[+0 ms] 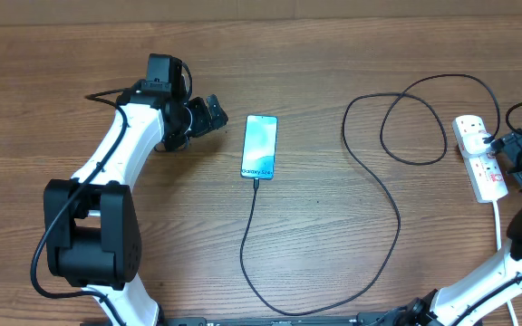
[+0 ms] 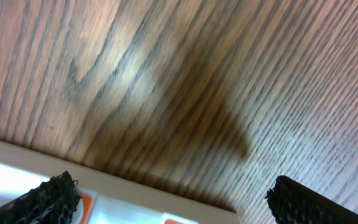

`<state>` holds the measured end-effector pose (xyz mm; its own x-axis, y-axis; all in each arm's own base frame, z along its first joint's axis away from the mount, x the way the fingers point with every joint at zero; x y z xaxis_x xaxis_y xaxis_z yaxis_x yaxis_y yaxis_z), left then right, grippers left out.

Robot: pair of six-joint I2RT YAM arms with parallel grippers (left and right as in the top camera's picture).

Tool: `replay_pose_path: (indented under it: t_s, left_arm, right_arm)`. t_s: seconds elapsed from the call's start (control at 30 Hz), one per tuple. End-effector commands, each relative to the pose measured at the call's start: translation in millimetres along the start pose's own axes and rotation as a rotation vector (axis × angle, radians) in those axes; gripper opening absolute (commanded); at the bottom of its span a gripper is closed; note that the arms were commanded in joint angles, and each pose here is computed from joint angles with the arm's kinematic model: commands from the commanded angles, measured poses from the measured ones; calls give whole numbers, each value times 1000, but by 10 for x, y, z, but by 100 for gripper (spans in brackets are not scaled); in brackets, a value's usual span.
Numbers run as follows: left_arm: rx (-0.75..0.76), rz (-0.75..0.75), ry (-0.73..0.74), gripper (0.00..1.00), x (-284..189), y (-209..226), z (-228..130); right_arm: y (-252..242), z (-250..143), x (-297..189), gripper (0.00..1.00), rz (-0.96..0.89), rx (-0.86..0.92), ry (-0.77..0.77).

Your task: Plug charger to phone and switch on socket

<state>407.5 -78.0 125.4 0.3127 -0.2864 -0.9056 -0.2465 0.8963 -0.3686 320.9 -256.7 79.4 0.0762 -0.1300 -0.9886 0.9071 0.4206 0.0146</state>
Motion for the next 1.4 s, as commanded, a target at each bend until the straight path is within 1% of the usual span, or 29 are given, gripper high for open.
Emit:
replay_pose_path:
  t_s: [0.0,1.37]
  left_arm:
    - [27,5,-24,100,-83,-16,19]
    - [27,5,-24,100,-83,-16,19]
  right_arm:
    - [72,-260,107,100,32,-92,120]
    - [-30,-459,212,100,-4,-93,194]
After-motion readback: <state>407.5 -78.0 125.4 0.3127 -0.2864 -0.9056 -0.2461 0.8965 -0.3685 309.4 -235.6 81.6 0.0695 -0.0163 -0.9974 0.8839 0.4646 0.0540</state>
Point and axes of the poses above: each gripper's point midway between its finger pads, its own x axis out along the fingers, its own y axis along the line the jaws close on, z = x × y, the point moved 6 cm from there along -x, back along the fingers, and after that the axes turned 2 degrees about x, right-handed, at the moved point
